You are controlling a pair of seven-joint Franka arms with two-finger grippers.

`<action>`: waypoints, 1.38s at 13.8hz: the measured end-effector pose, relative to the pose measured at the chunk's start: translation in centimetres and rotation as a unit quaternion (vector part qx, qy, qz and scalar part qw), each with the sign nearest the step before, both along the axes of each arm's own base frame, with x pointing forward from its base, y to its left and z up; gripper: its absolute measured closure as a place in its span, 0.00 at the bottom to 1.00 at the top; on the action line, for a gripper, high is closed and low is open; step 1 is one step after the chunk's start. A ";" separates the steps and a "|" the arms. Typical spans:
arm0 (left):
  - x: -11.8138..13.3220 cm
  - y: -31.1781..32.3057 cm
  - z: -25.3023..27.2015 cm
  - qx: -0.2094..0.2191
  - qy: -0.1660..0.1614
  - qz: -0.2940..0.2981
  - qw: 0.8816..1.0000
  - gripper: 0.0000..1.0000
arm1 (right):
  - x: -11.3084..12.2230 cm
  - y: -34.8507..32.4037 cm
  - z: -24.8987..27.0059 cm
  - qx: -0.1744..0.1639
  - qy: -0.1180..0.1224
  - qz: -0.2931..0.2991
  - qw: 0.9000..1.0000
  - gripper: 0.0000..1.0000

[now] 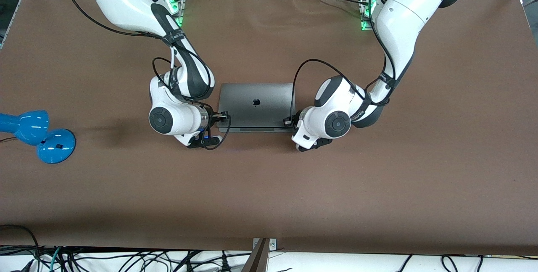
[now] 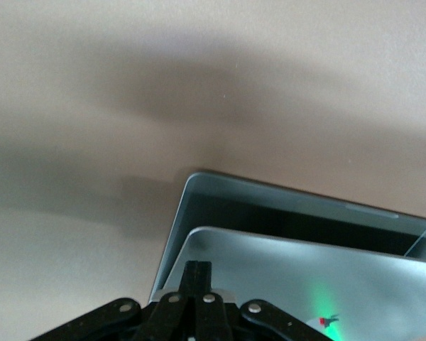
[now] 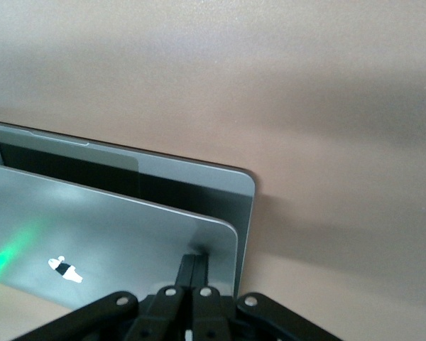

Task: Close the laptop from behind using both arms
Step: 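Press the closed laptop lid flat with both grippers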

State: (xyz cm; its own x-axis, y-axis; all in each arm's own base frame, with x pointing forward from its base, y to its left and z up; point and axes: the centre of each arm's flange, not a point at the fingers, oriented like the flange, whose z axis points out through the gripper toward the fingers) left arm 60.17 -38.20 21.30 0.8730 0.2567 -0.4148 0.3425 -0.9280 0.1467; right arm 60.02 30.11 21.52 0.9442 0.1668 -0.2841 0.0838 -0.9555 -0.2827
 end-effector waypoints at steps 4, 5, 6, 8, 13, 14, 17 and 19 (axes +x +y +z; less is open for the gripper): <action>0.4 0.0 -1.9 0.002 -0.012 0.002 1.000 0.99 | 0.3 0.1 -0.2 0.002 -0.003 0.002 1.000 0.98; 0.4 0.0 -2.3 0.002 -0.012 0.002 1.000 0.99 | 0.4 0.1 -0.3 0.003 -0.004 0.004 1.000 0.98; 0.5 0.0 -2.7 0.004 -0.012 0.003 1.000 0.99 | 0.5 0.2 -0.6 0.004 -0.005 0.007 1.000 0.98; 0.7 -0.1 -3.5 0.012 -0.015 0.002 1.000 0.99 | 0.8 0.0 -1.4 0.005 -0.010 0.008 1.000 0.98; 0.7 -0.4 -3.6 0.017 -0.016 -0.001 1.000 0.99 | 1.1 -0.4 -3.2 0.004 -0.013 0.009 1.000 0.98; 0.7 -0.4 -3.6 0.017 -0.016 -0.001 1.000 0.99 | 1.1 -0.4 -3.3 0.005 -0.014 0.009 1.000 0.98; 0.7 -0.4 -3.6 0.017 -0.016 -0.001 1.000 0.99 | 1.4 -0.3 -3.0 0.006 -0.017 0.009 1.000 0.98; 0.7 -0.4 -3.7 0.017 -0.016 -0.001 1.000 0.99 | 1.8 -0.1 -2.3 0.009 -0.018 0.012 1.000 0.95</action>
State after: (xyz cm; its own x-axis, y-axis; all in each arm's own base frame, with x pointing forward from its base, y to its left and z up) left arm 60.90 -38.62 17.65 0.8865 0.2681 -0.3772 0.3358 -0.9335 0.1256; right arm 61.78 30.04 19.22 0.9493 0.1936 -0.2477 0.1161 -0.9481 -0.2960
